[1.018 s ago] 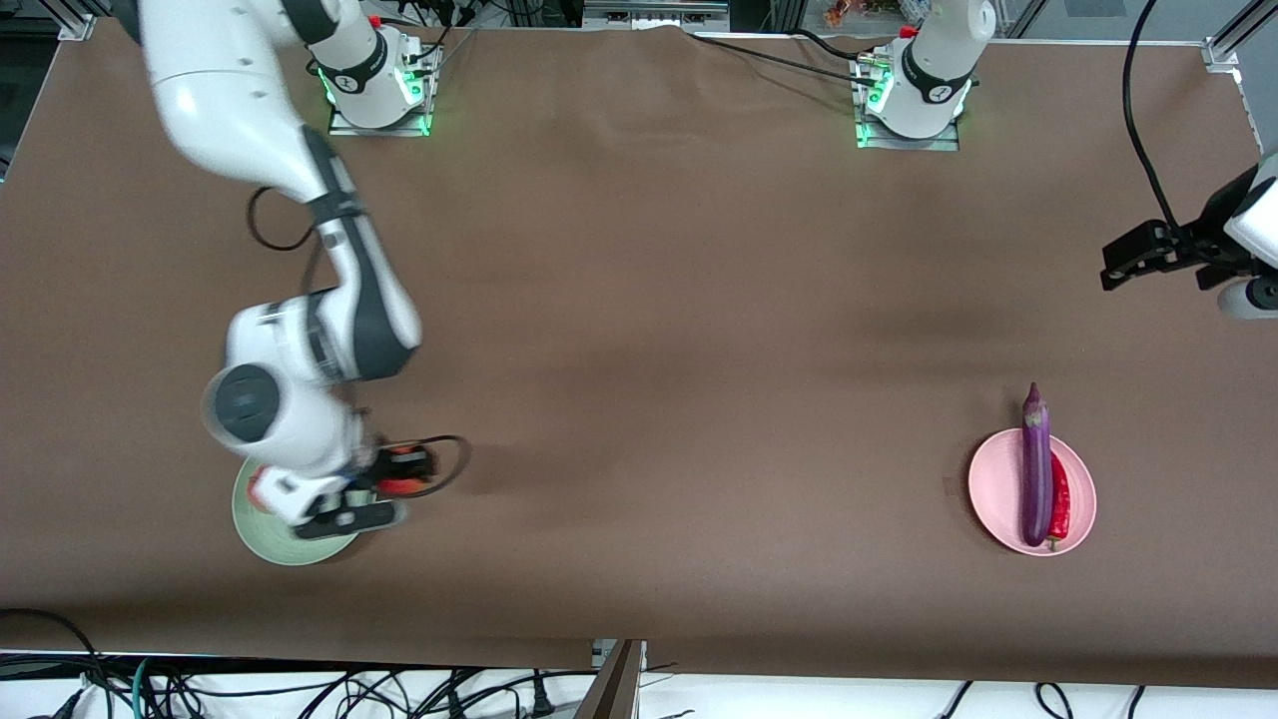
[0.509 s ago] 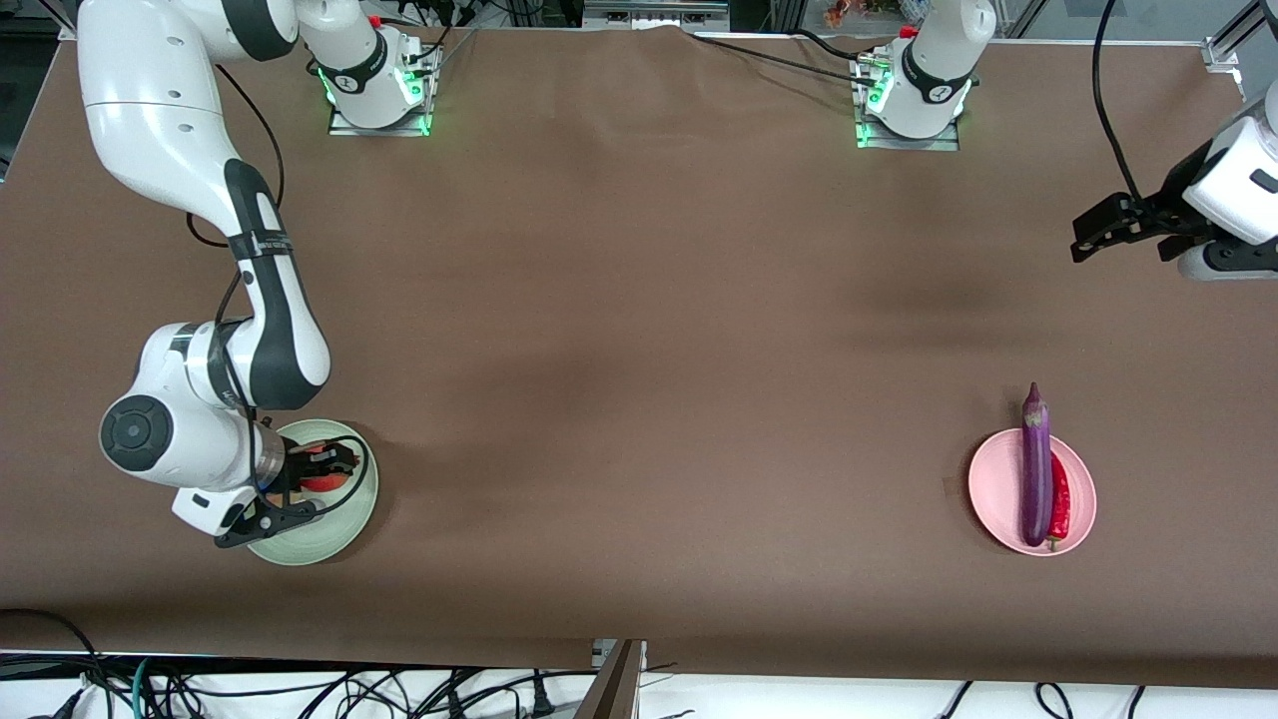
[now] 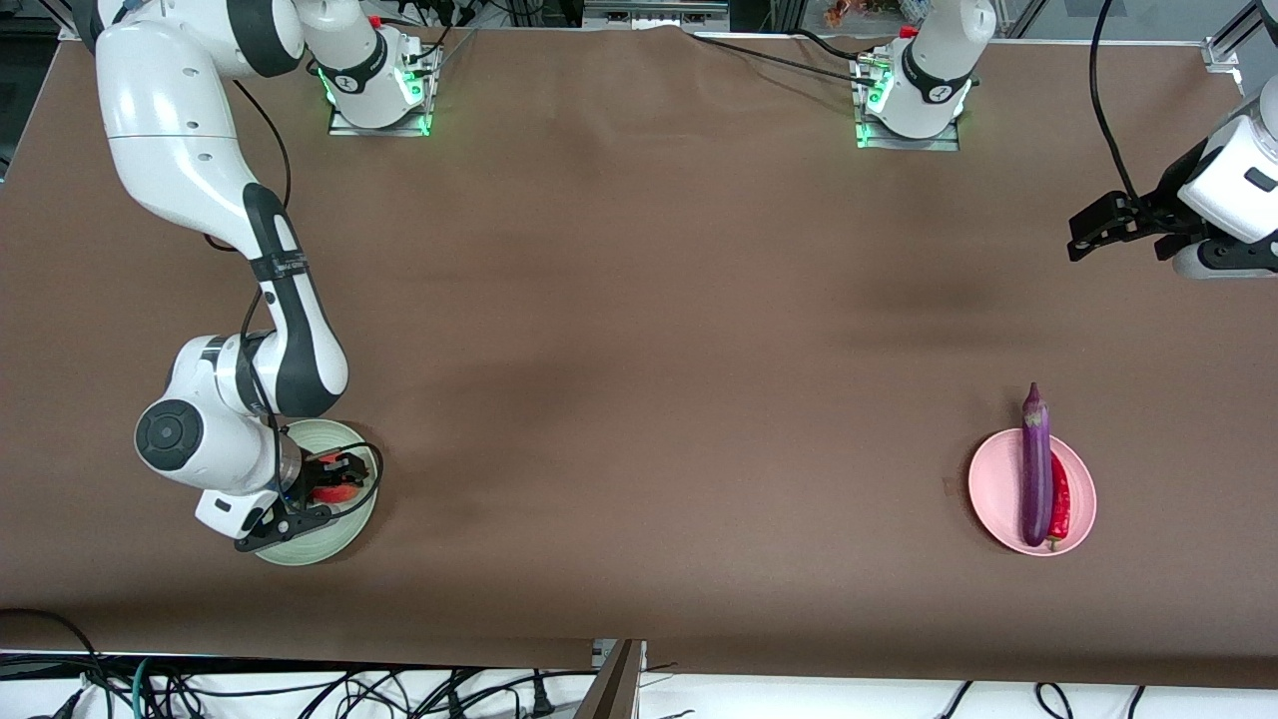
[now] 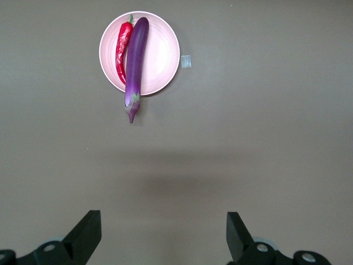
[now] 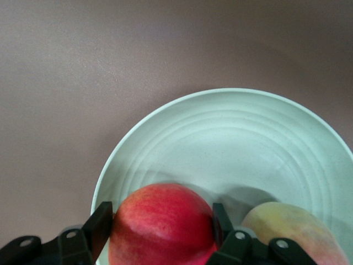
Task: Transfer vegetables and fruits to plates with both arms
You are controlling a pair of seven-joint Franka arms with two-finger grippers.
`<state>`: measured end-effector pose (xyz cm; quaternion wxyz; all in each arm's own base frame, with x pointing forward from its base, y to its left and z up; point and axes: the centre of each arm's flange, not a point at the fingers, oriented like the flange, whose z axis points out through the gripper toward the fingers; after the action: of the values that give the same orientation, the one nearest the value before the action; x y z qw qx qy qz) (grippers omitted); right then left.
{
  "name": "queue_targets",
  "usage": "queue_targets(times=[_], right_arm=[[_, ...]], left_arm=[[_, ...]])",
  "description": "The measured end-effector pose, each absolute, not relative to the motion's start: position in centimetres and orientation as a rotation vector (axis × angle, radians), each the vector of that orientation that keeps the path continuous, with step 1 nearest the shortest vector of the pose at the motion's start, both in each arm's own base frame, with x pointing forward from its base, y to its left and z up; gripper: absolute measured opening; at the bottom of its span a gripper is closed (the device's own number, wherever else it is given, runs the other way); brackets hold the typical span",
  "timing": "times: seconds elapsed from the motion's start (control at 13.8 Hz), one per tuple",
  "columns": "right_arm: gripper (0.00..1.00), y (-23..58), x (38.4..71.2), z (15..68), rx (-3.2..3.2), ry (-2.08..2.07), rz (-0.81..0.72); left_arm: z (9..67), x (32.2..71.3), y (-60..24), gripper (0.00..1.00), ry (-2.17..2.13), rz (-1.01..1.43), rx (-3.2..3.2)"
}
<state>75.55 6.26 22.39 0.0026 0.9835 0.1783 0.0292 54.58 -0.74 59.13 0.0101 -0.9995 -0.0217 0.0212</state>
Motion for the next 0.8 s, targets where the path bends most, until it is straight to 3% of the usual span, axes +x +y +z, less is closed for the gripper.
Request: queue_targets(times=[0.22, 0.51, 0.8], right_arm=[[1.0, 5.4, 75.8, 23.5, 3.088, 0.541, 0.109], [1.0, 5.8, 75.7, 32.2, 3.109, 0.554, 0.001], [1.0, 5.7, 73.4, 42.6, 3.12, 0.566, -0.129]], left_arm=[[59.1, 54.6, -0.6, 1.0, -0.072, 0.067, -3.12], [59.1, 54.6, -0.4, 1.0, -0.077, 0.067, -3.12], [59.1, 54.6, -0.4, 1.0, -0.078, 0.068, -3.12]])
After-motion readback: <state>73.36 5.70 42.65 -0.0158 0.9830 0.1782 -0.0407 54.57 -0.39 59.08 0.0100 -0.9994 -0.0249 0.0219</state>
